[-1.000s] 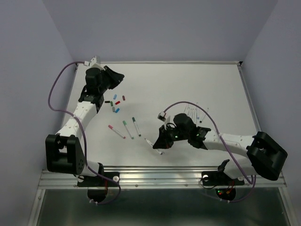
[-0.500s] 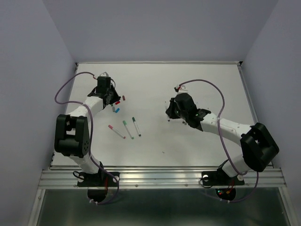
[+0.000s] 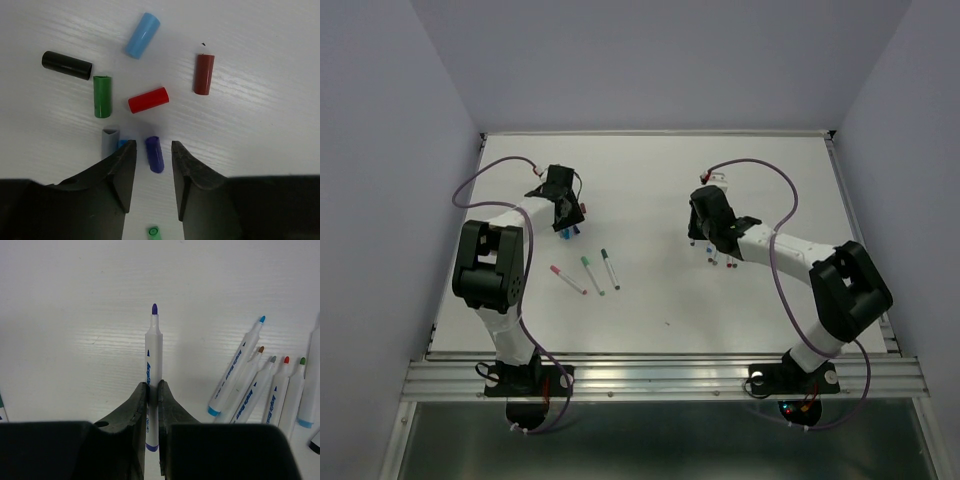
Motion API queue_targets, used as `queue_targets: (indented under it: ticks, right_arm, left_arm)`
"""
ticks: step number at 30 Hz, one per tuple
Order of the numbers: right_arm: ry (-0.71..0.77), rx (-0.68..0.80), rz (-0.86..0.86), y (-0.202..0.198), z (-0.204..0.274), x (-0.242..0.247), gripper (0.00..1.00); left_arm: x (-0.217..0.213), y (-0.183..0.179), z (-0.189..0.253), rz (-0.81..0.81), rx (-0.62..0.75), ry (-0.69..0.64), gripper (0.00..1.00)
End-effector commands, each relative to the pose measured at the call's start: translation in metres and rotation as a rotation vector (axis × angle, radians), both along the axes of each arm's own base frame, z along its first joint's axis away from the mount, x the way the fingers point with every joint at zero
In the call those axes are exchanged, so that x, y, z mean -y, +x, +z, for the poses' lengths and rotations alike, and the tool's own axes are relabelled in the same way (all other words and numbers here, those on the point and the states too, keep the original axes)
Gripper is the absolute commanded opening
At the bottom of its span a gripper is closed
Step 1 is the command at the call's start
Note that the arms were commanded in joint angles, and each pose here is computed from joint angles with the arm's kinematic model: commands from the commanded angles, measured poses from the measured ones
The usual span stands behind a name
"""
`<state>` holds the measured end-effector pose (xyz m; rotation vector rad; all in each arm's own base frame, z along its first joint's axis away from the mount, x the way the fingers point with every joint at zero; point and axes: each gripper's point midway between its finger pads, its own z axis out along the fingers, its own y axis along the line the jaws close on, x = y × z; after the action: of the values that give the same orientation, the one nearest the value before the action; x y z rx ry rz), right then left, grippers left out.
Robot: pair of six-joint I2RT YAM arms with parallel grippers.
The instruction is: Open the pen caps
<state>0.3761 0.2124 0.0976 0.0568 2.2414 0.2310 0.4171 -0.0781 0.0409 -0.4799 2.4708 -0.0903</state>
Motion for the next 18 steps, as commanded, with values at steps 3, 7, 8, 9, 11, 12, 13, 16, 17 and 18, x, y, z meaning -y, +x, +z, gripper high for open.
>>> queue_targets:
  ticks: [3,7,8,9,11,12,13,16,17,18]
  right_arm:
    - [-0.019,0.047,-0.070,0.023,0.012,0.007,0.05]
    - [-0.029,0.052,-0.127,0.033,0.010,0.013,0.06]
    - [-0.040,0.038,-0.143,0.032,0.007,0.016,0.07]
    - [-0.043,0.035,-0.160,0.033,0.005,0.018,0.08]
    - [-0.076,0.024,-0.202,0.035,-0.001,0.025,0.09]
    - [-0.077,0.019,-0.221,0.035,-0.004,0.026,0.10]
    - [-0.093,0.011,-0.238,0.036,-0.008,0.029,0.11]
    - [-0.123,-0.015,-0.274,0.035,-0.020,0.034,0.12]
    - [-0.125,-0.017,-0.284,0.037,-0.021,0.035,0.12]
    - [-0.125,-0.023,-0.298,0.037,-0.023,0.035,0.13]
  left_arm:
    - [-0.001,0.012,0.026,0.010,0.057,0.036,0.54]
    - [0.001,0.013,0.036,0.005,0.080,0.026,0.70]
    - [0.002,0.014,0.040,0.002,0.088,0.021,0.74]
    - [0.003,0.014,0.044,-0.002,0.097,0.014,0.80]
    - [0.005,0.012,0.061,-0.010,0.134,-0.005,0.87]
    - [0.006,0.011,0.066,-0.014,0.148,-0.012,0.91]
    - [0.010,0.010,0.081,-0.024,0.184,-0.035,0.93]
    - [0.013,0.003,0.110,-0.034,0.265,-0.077,0.99]
    - [0.014,0.000,0.117,-0.039,0.285,-0.088,0.99]
    - [0.014,-0.003,0.119,-0.042,0.294,-0.095,0.99]
